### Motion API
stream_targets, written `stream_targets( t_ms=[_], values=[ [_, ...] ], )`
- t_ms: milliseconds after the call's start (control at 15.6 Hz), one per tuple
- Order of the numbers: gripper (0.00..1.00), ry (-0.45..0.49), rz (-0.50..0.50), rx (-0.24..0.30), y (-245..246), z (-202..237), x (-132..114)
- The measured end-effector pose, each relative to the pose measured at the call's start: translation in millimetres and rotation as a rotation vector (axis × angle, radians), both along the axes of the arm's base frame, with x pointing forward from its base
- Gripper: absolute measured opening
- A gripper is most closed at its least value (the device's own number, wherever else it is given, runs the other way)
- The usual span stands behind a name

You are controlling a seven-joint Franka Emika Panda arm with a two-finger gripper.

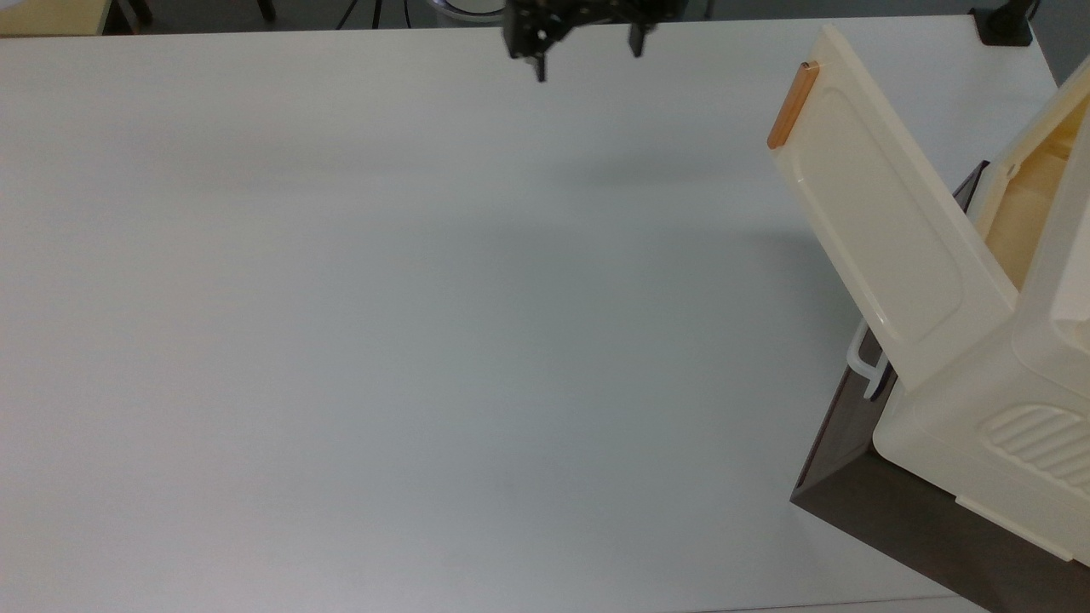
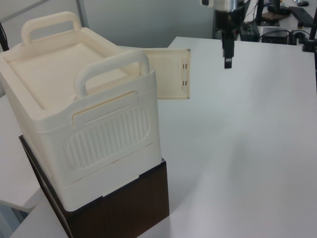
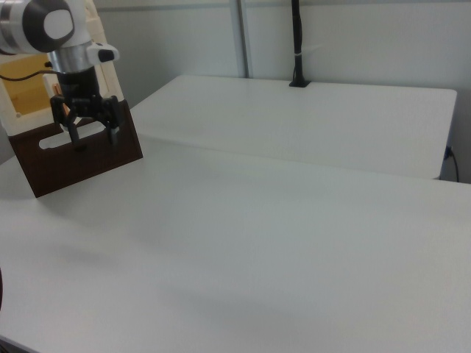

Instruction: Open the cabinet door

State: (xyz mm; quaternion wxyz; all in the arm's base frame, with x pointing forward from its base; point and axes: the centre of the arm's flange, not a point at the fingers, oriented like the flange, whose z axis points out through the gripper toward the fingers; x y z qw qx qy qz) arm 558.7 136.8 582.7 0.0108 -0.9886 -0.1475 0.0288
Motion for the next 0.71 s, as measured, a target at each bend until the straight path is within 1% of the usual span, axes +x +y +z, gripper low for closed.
stream_targets(
  t_ms=[385, 705],
  values=[
    [1.0, 0.019, -0.168, -0.051, -106, 21, -4],
    [1.0, -0.009, -0.307, -0.05, -184, 39, -15]
  ],
)
